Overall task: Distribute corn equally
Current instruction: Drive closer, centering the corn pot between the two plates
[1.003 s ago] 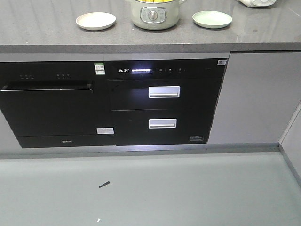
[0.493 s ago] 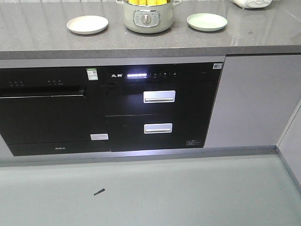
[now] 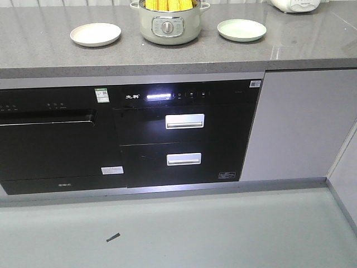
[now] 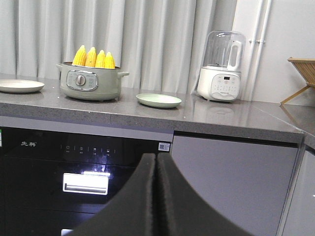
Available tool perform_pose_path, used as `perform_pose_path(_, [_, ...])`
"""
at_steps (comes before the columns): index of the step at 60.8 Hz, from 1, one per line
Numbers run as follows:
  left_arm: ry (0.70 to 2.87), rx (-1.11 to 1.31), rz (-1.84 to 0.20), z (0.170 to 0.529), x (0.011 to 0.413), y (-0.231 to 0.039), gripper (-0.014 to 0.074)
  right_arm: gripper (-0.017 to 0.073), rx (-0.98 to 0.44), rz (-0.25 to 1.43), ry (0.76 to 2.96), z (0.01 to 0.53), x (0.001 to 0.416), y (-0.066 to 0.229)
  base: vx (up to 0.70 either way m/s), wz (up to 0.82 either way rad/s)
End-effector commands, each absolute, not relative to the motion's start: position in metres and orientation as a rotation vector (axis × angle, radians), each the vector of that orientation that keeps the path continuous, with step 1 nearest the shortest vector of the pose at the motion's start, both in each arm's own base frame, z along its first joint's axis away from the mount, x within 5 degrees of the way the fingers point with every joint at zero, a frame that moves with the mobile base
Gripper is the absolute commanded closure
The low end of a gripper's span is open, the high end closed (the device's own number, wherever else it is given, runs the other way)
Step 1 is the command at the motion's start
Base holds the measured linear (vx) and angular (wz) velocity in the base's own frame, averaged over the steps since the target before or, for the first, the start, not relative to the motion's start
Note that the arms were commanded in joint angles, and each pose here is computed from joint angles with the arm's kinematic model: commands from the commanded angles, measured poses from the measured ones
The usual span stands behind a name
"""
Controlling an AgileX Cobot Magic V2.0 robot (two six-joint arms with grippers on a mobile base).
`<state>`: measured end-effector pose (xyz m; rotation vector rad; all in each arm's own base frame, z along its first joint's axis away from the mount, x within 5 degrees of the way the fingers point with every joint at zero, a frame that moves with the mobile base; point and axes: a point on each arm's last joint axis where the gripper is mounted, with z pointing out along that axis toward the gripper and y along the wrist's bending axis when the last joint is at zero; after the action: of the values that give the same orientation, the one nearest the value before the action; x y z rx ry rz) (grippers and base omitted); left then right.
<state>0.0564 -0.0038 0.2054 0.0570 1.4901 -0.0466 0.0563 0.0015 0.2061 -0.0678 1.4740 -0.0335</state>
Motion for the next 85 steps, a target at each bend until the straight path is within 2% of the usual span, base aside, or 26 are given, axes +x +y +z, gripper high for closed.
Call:
perform_pose_path(1, [1.405,0.056,-0.058,0.2118,0.0543,-0.0043,0.0601,0.0564,-0.074,-0.045,1.395,0.2113,0.0552,0.0016,0.09,-0.01])
perform_pose_path(85, [1.405,0.056,-0.058,0.2118,0.0543,-0.0043,0.0601,0.0564,-0.074,-0.045,1.395,0.2113,0.0552,0.0016,0.07,0.01])
